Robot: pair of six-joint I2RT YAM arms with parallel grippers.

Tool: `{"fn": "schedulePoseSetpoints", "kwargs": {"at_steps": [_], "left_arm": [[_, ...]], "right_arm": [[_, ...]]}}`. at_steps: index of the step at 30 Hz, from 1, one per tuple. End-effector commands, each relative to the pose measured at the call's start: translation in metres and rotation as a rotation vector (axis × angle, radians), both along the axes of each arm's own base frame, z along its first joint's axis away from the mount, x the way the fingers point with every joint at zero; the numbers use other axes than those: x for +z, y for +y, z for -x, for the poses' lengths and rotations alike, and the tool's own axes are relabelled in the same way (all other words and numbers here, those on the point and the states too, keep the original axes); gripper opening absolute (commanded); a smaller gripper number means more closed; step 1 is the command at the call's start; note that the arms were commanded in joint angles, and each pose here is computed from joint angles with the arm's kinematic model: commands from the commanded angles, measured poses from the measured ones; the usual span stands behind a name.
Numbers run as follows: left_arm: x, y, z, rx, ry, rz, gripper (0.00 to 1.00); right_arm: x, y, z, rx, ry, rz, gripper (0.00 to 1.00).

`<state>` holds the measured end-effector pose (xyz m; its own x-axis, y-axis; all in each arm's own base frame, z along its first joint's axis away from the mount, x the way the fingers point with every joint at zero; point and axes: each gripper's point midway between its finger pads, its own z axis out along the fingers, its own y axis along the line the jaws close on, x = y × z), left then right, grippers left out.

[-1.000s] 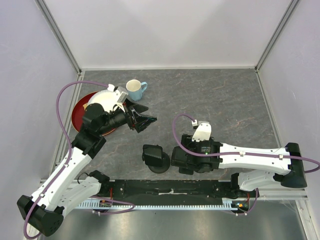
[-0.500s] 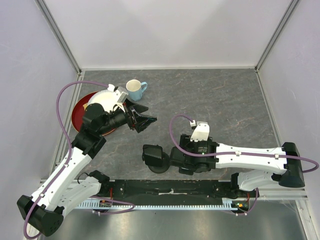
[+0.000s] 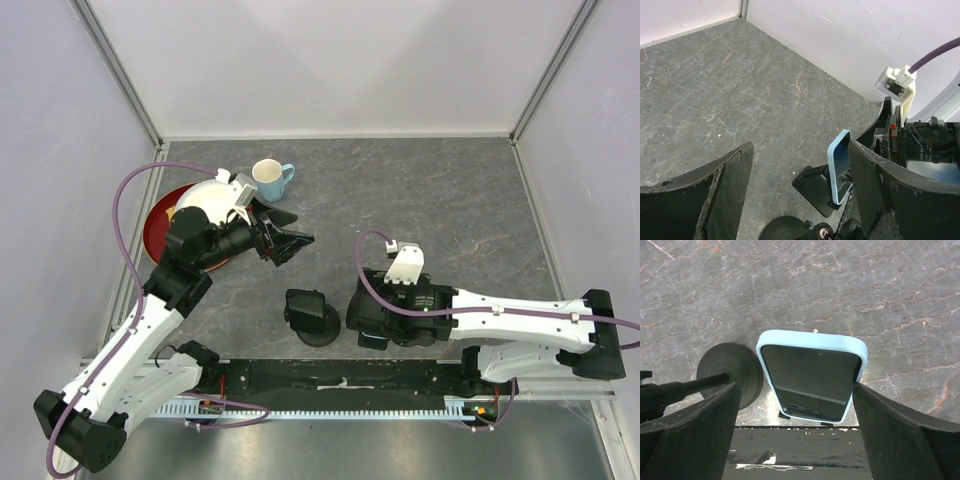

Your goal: Place the phone on the phone stand

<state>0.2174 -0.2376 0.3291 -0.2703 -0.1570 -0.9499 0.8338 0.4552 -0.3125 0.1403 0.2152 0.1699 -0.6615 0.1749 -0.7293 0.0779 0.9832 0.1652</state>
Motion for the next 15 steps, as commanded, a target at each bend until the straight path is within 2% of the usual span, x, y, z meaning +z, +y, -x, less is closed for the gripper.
{"fn": "schedulePoseSetpoints", "kwargs": {"at_steps": [1,8,15], "left_arm": [[0.018,0.001,-0.001,0.01,-0.07,0.0,0.82],[0.019,0.003,-0.002,0.025,-0.078,-0.006,0.83],[0.026,0.016,-0.006,0.109,-0.126,-0.004,0.86]], "right_arm": [[0.019,0.013,-0.004,0.058,-0.046,-0.068,0.98],[0.055,0.006,-0.012,0.102,-0.13,-0.071,0.98],[0.109,-0.029,-0.021,0.115,-0.273,-0.103,0.98]]}}
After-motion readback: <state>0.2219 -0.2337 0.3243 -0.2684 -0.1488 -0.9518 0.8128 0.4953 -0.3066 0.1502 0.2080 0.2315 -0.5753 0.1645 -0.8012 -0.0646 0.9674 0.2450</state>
